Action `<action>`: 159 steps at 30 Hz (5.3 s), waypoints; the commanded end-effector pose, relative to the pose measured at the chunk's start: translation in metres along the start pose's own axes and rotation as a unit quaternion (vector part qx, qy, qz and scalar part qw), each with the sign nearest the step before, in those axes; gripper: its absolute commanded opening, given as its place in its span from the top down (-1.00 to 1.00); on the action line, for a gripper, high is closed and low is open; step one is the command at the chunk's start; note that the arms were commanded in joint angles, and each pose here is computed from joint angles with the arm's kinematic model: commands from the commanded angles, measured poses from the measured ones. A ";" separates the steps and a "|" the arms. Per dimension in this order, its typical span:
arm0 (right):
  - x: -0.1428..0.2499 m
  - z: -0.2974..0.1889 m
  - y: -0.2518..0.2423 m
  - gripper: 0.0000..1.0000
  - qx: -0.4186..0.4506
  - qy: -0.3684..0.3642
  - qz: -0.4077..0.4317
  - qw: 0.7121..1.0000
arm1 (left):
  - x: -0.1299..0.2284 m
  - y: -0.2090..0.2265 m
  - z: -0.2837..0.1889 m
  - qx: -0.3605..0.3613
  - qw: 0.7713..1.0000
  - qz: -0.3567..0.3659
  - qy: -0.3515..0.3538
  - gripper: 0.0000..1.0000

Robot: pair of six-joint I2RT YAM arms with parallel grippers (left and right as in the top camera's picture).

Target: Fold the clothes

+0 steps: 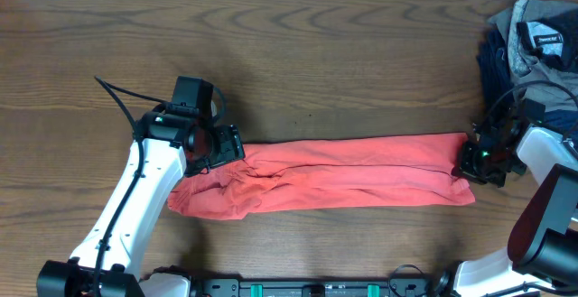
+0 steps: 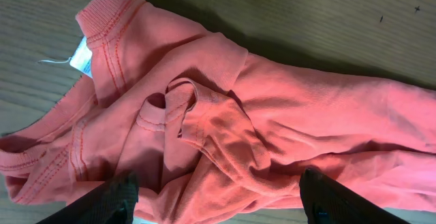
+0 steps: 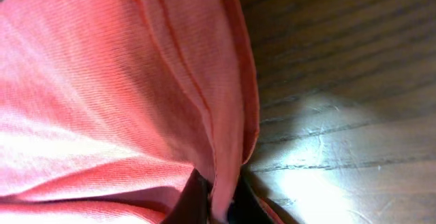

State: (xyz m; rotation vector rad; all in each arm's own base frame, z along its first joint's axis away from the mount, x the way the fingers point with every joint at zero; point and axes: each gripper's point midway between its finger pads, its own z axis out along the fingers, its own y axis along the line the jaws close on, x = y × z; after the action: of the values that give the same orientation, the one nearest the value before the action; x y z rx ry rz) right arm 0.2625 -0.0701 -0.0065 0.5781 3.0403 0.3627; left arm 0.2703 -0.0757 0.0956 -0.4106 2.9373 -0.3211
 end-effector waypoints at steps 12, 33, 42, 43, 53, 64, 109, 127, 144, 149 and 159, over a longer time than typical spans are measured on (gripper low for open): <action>-0.034 -0.059 -0.020 0.98 0.085 0.016 0.018 0.996 | -0.002 0.002 -0.001 -0.009 1.000 0.005 -0.003 -0.55; 0.023 -0.051 0.158 0.98 0.053 0.062 -0.221 0.972 | -0.002 0.002 -0.001 -0.009 1.000 0.005 -0.003 -0.57; 0.061 -0.028 0.205 0.98 0.056 0.068 -0.255 0.963 | 0.000 0.003 -0.001 -0.011 1.000 0.004 0.001 -0.57; 0.065 -0.026 0.207 0.98 0.057 0.069 -0.256 0.962 | 0.000 0.004 -0.001 -0.012 1.000 0.004 0.002 -0.57; 0.082 -0.016 0.225 0.24 0.049 0.068 -0.272 0.959 | 0.001 0.004 -0.001 -0.013 1.000 0.004 0.004 -0.59; 0.080 -0.015 0.245 -0.04 0.001 0.059 -0.294 0.954 | 0.004 0.006 -0.001 -0.016 1.000 0.003 0.010 -0.66; 0.039 -0.035 0.182 -0.11 0.143 -0.001 -0.219 0.965 | 0.031 0.043 0.098 -0.079 0.981 0.025 0.178 0.88; -0.003 -0.100 0.102 -0.15 0.158 -0.062 -0.112 0.979 | -0.100 0.044 -0.036 -0.007 0.991 -0.114 0.070 0.88; 0.002 -0.100 0.098 -0.15 0.163 -0.049 -0.113 0.979 | -0.020 -0.123 0.002 -0.034 0.992 0.100 0.063 0.86; 0.003 -0.100 0.097 -0.15 0.164 -0.048 -0.116 0.978 | 0.002 -0.145 0.015 -0.036 0.990 0.118 0.070 0.86; 0.005 -0.098 0.103 -0.17 0.148 -0.042 -0.121 0.981 | 0.020 -0.167 0.017 -0.022 0.986 0.150 0.069 0.45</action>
State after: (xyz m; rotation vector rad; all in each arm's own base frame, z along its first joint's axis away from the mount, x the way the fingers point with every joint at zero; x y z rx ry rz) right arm 0.2885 0.0031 0.1114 0.2266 3.0529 -0.1397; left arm 0.2994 -0.2403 0.1184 0.0615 3.0753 -0.2760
